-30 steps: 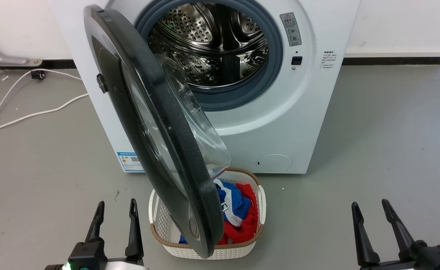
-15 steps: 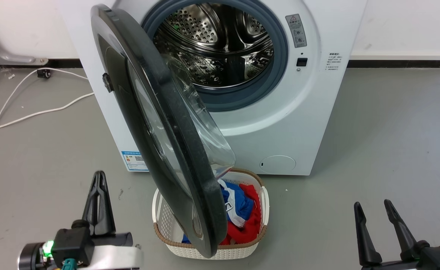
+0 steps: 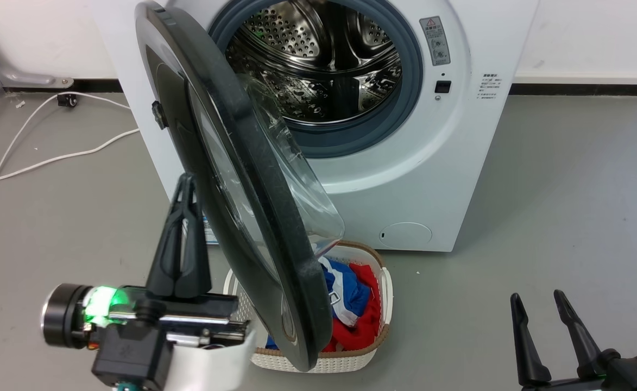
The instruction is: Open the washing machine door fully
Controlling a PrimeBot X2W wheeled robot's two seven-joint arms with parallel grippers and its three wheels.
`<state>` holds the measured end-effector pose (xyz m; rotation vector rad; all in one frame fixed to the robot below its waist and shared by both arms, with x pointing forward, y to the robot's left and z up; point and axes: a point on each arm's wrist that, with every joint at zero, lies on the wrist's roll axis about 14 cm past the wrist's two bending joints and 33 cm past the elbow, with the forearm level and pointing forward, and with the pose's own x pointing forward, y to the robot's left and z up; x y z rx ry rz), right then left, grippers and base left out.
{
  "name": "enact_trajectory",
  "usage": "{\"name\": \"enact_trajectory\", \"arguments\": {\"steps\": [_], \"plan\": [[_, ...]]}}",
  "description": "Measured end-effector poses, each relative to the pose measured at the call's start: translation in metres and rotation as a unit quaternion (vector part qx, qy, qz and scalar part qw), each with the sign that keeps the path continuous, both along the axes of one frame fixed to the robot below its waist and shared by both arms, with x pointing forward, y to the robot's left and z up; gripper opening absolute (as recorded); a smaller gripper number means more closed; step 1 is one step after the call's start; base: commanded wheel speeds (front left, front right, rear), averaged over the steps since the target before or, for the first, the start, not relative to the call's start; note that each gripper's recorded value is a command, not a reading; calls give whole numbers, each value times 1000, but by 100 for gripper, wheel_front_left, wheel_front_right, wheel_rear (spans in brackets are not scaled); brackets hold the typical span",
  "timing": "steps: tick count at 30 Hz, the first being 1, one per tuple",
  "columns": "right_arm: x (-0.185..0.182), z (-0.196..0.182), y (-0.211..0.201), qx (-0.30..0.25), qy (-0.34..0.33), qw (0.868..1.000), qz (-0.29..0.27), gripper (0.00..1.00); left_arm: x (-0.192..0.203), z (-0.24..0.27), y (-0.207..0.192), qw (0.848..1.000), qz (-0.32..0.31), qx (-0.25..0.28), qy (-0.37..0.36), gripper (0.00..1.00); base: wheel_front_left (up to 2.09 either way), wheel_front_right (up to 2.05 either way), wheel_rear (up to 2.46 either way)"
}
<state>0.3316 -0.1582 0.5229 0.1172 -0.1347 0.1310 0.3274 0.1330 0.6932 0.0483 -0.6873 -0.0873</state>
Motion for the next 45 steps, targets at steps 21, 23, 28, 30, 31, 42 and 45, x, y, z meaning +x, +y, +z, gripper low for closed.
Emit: {"name": "enact_trajectory", "arguments": {"steps": [21, 23, 28, 30, 31, 42, 45], "plan": [[-3, -5, 3, 3, 8, 1000, 4, 100, -39, 6, -126, 973, -229, 19, -14, 0, 0, 0, 0], [-3, -6, 3, 3, 9, 1000, 4, 100, -42, 2, -136, 968, -248, 21, -7, 0, 0, 0, 0], [-2, -9, 1, 3, 14, 1000, 1, 100, -49, -13, -159, 956, -292, 26, 19, 0, 0, 0, 0], [-2, -10, 1, 3, 15, 1000, 0, 100, -50, -19, -165, 952, -304, 27, 29, 0, 0, 0, 0], [-2, -10, 1, 3, 16, 1000, 0, 100, -51, -22, -168, 950, -308, 29, 33, 0, 0, 0, 0], [0, -14, -1, 3, 22, 1000, -3, 100, -49, -66, -183, 936, -332, 37, 107, 0, 0, 0, 0], [0, -15, -1, 0, 24, 1000, -3, 100, -47, -79, -183, 934, -332, 35, 129, 0, 0, 0, 0]]}}
